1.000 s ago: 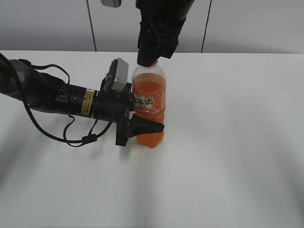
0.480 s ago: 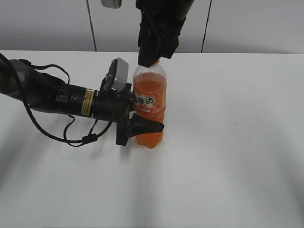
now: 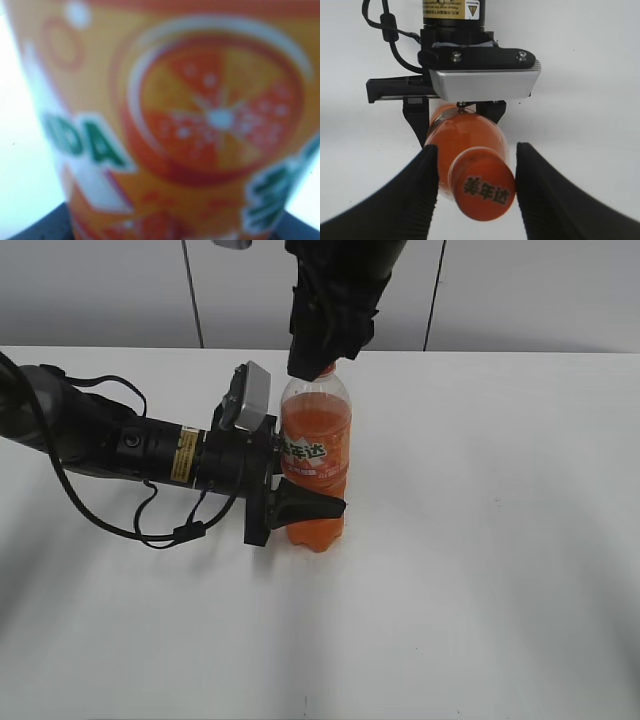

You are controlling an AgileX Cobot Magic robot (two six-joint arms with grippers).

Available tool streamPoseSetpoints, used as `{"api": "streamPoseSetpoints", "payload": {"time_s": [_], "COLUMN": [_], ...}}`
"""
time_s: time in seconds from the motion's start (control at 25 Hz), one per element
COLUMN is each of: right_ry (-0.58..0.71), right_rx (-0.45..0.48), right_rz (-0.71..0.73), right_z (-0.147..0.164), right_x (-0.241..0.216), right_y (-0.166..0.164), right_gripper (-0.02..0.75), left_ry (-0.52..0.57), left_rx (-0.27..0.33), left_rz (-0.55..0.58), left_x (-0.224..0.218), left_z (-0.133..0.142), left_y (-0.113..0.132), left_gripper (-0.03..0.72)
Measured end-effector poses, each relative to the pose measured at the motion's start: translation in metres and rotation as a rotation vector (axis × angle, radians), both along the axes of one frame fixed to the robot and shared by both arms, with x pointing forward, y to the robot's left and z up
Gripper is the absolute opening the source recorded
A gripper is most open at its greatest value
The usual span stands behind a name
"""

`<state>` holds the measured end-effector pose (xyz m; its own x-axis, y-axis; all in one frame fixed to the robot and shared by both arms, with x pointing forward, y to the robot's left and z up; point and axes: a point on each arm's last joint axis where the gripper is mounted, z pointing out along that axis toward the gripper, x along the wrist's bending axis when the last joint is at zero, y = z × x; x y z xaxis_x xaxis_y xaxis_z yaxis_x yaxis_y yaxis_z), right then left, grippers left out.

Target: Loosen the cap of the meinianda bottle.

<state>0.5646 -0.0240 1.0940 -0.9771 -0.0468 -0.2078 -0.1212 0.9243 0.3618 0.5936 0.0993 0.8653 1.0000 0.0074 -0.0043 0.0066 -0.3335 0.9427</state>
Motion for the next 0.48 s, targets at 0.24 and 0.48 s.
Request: {"api": "streamPoseSetpoints", "payload": {"time_s": [0.24, 0.48], "right_ry": [0.007, 0.081], "right_rx": [0.055, 0.177], "right_rz": [-0.049, -0.184], "right_z": [0.014, 0.038], "right_x": [-0.004, -0.014], "right_y": [0.0, -0.001], "right_gripper": [0.379, 0.379], "left_ry": [0.002, 0.003], "left_rx": [-0.001, 0.0], "left_rz": [0.001, 0.002], "left_x": [0.0, 0.0], "left_z": [0.0, 0.0], "left_y": [0.0, 0.0], "left_gripper": [0.398, 0.398]}}
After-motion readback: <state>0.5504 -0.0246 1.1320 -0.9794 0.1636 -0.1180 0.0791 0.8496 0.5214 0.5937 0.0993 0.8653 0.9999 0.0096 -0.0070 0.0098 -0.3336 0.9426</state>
